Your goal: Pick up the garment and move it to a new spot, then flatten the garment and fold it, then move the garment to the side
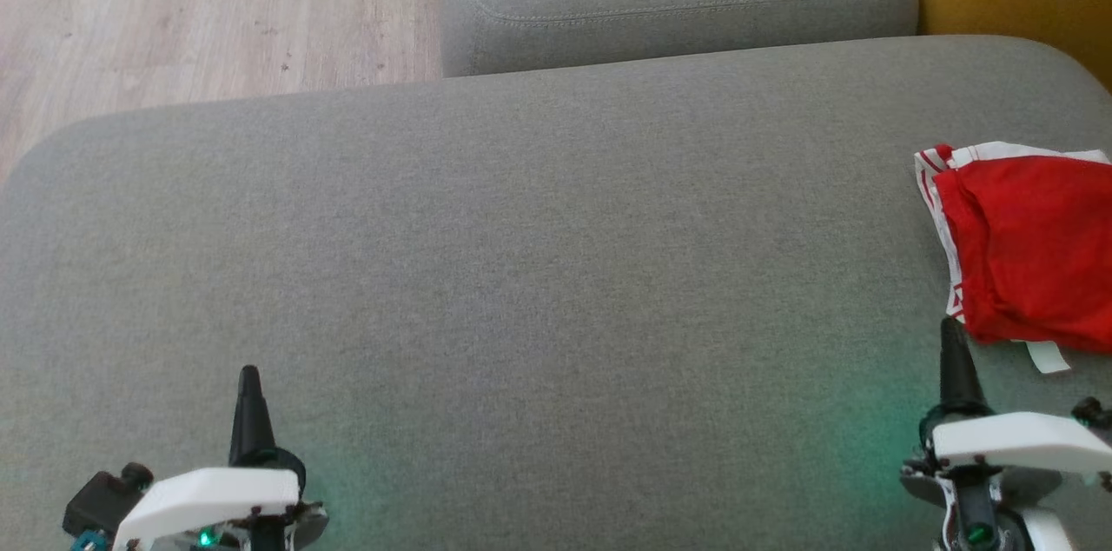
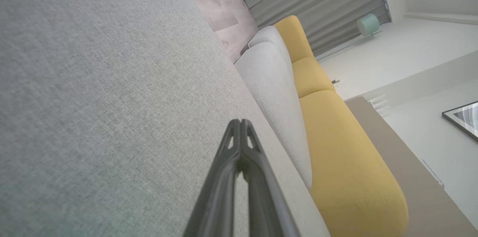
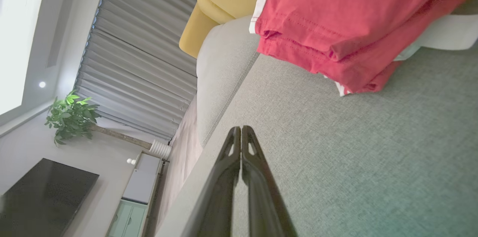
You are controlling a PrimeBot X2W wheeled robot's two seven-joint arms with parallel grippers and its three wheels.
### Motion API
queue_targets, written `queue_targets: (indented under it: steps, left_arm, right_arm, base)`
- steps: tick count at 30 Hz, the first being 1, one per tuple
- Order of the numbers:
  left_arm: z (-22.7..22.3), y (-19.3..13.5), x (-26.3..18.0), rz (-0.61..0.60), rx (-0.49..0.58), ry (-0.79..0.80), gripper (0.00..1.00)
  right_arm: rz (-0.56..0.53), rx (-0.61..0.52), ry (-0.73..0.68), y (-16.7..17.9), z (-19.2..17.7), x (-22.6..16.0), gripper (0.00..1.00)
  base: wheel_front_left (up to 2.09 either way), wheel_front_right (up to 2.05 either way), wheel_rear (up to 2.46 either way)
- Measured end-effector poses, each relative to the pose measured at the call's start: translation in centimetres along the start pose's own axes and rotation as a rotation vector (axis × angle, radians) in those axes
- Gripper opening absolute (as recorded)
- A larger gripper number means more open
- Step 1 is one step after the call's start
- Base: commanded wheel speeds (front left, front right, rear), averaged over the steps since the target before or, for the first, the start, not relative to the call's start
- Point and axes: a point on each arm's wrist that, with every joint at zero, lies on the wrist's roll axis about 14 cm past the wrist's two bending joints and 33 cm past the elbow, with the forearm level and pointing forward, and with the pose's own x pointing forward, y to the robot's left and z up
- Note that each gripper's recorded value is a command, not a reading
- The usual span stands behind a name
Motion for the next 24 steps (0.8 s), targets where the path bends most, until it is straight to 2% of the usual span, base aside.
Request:
queue_targets:
  steps: [24]
  left_arm:
    - [1.3,-0.5,0.4,-0.017,-0.232,-0.012,0.00]
  right_arm:
    - [0.020,0.275,-0.006,0.6,0.9,0.4,0.00]
  base:
    - [0.00,0.00,0.00]
